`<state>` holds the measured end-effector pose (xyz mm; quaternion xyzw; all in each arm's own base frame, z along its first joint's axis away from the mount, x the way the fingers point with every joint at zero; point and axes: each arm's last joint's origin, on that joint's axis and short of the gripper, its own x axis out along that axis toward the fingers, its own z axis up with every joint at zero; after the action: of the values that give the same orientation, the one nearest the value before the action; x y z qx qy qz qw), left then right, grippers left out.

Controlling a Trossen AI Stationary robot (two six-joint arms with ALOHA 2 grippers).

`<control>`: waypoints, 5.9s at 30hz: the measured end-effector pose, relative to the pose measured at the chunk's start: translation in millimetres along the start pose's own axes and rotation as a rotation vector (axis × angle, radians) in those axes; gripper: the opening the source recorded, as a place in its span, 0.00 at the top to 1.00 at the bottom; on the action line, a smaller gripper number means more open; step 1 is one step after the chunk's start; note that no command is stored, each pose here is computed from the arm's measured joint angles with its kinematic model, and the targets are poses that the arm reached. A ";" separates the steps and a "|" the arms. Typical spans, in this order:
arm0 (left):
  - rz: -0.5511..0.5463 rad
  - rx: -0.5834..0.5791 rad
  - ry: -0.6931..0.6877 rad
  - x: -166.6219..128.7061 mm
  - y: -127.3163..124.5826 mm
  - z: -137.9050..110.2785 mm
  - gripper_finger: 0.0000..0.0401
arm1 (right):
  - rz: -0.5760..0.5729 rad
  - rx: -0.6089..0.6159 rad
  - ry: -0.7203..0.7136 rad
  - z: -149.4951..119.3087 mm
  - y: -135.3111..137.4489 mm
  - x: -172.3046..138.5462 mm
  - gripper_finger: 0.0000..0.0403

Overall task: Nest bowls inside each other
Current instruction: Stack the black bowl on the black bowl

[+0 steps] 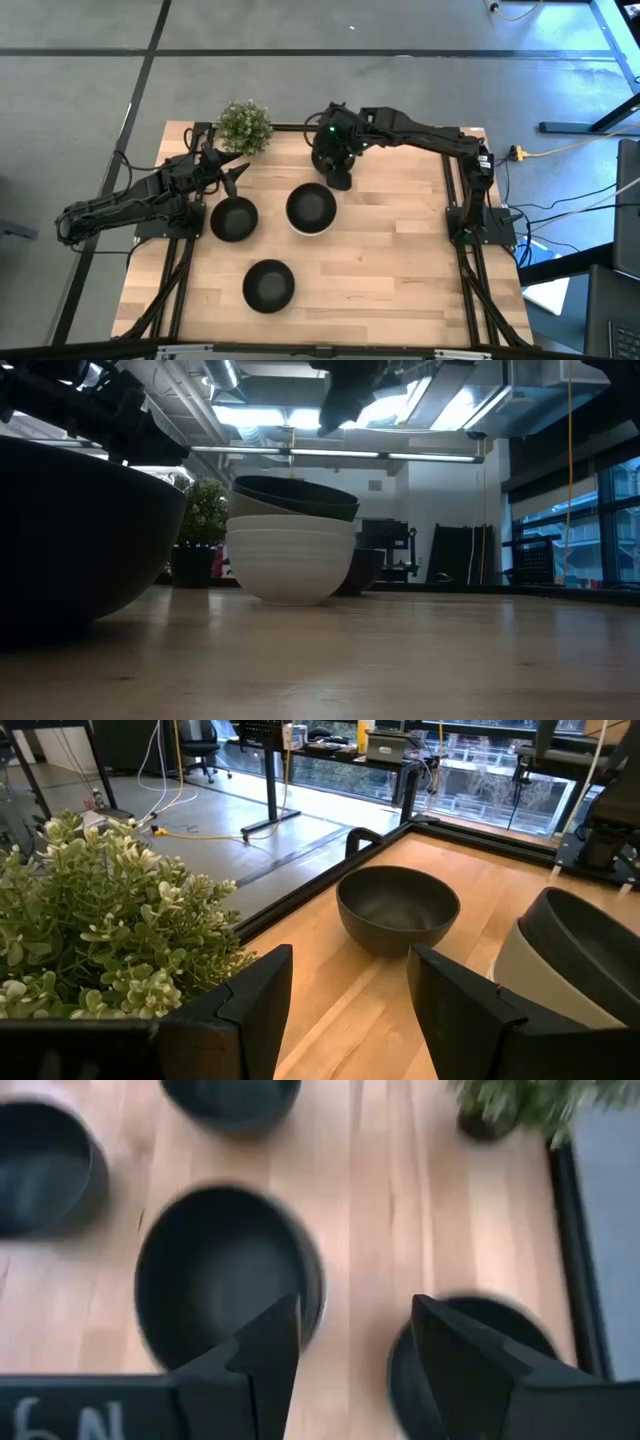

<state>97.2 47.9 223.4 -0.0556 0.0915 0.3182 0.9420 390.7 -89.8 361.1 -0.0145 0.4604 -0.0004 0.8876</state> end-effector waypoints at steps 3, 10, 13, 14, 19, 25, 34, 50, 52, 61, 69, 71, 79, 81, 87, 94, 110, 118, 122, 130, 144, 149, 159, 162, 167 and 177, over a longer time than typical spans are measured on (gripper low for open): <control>0.000 0.000 0.000 0.0 0.0 0.0 0.52 | 0.002 0.016 0.017 -3.9 -7.2 -2.7 0.52; -0.008 -0.050 0.001 0.0 -0.2 0.0 0.52 | 0.062 -0.001 -0.021 -6.0 -18.4 -7.6 0.52; -0.008 -0.048 0.004 -0.2 -0.2 -0.3 0.52 | 0.058 0.006 -0.042 -10.1 -26.5 -2.1 0.52; -0.007 -0.047 0.009 -0.4 -0.1 -0.8 0.52 | 0.053 0.013 -0.043 -13.4 -29.4 1.2 0.52; -0.001 -0.037 0.048 -0.5 0.4 -4.8 0.52 | 0.069 0.058 -0.097 -39.4 -42.2 13.1 0.52; 0.012 -0.031 0.054 -0.5 0.8 -5.5 0.52 | 0.045 0.095 -0.104 -81.1 -44.0 21.9 0.52; 0.098 -0.028 0.043 -0.6 3.4 -5.3 0.52 | 0.002 0.161 -0.138 -140.4 -44.5 34.2 0.52; 0.140 0.024 0.041 -0.8 4.6 -5.1 0.52 | -0.068 0.276 -0.123 -163.0 -50.0 47.6 0.41; 0.140 0.025 0.041 -0.8 4.6 -5.1 0.52 | -0.068 0.277 -0.123 -163.0 -50.0 47.5 0.36; 0.140 0.025 0.041 -0.8 4.6 -5.1 0.52 | -0.068 0.284 -0.125 -162.6 -49.9 47.4 0.19; 0.140 0.025 0.041 -0.8 4.6 -5.1 0.52 | -0.070 0.329 -0.152 -160.1 -50.5 47.1 0.19; 0.140 0.025 0.041 -0.8 4.6 -5.1 0.52 | -0.069 0.354 -0.169 -157.8 -49.6 47.3 0.19; 0.140 0.051 0.042 -0.8 4.6 -5.0 0.52 | -0.049 0.234 -0.102 -160.7 -43.9 60.5 0.19; 0.140 0.052 0.043 -0.8 4.6 -5.1 0.52 | -0.040 0.212 -0.080 -161.9 -42.9 67.5 0.19; 0.140 0.052 0.043 -0.8 4.6 -5.1 0.52 | -0.061 0.124 -0.010 -164.7 -37.1 86.9 0.19; 0.140 0.052 0.044 -0.8 4.6 -5.1 0.52 | -0.168 -0.003 0.034 -162.2 -30.5 89.9 0.19; 0.140 0.053 0.046 -0.8 4.6 -5.4 0.52 | -0.182 -0.159 0.005 -155.4 -24.7 94.8 0.20; 0.140 0.053 0.046 -0.8 4.7 -5.4 0.52 | -0.148 -0.130 0.086 -165.6 -24.4 116.9 0.28; 0.140 0.052 0.046 -0.8 4.6 -5.4 0.52 | -0.158 -0.130 0.064 -163.4 -25.1 116.8 0.33; 0.140 0.052 0.046 -0.8 4.7 -5.4 0.52 | -0.160 -0.129 0.061 -163.2 -25.3 116.8 0.48; 0.140 0.049 0.046 -0.8 4.7 -5.4 0.52 | -0.214 -0.132 0.037 -159.6 -27.6 116.4 0.87; 0.140 0.050 0.047 -0.8 4.6 -5.5 0.52 | -0.225 -0.124 0.050 -161.0 -27.8 116.5 0.97; 0.140 0.052 0.052 -0.9 4.7 -6.1 0.52 | -0.286 -0.075 0.149 -146.7 -32.6 101.0 0.98; 0.140 0.052 0.053 -0.8 4.7 -6.1 0.52 | -0.234 -0.072 0.141 -126.6 -34.2 84.7 0.98; 0.141 0.052 0.053 -0.8 4.7 -6.1 0.52 | -0.176 -0.056 0.097 -88.5 -32.5 48.8 0.98; 0.142 0.063 0.079 -1.0 5.0 -8.6 0.52 | -0.055 -0.078 -0.003 -37.5 19.0 2.2 0.98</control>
<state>92.2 49.8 215.0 -0.0317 0.1423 0.3788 0.9139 361.0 -71.8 337.2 -0.0619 0.4583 -0.0069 0.8866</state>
